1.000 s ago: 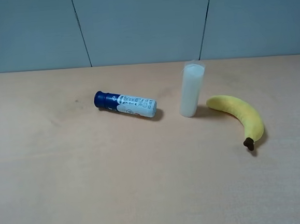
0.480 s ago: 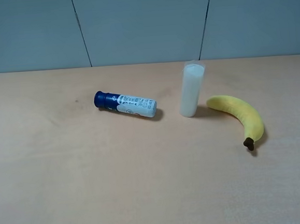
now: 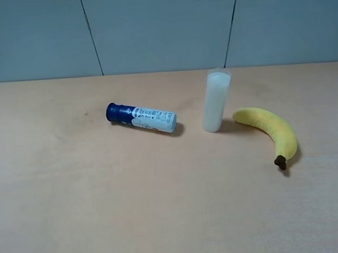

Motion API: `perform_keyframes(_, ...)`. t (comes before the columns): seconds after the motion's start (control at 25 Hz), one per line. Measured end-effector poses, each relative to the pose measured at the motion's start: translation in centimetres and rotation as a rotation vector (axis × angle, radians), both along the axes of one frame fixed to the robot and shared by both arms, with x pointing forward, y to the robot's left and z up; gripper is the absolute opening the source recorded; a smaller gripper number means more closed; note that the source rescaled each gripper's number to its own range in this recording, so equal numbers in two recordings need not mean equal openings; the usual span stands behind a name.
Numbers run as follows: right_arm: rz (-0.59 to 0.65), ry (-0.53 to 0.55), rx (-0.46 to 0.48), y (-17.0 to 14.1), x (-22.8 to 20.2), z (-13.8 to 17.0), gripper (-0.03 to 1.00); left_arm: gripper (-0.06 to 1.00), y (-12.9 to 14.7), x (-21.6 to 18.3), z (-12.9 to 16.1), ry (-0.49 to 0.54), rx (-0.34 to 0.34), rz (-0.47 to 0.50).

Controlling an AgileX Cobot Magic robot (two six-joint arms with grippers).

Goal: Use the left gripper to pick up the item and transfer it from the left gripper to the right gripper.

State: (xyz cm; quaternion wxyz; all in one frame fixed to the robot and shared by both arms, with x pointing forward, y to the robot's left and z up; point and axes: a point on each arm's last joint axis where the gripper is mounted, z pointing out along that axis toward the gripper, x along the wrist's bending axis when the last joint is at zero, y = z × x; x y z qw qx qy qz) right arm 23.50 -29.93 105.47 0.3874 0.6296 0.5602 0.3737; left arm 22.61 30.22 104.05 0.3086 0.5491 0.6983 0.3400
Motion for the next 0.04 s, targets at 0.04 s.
perform_keyframes(0.04,0.0,0.0,0.0,0.0,0.0,0.0,1.0,1.0,0.0,0.0,0.0,0.0,0.0,0.0)
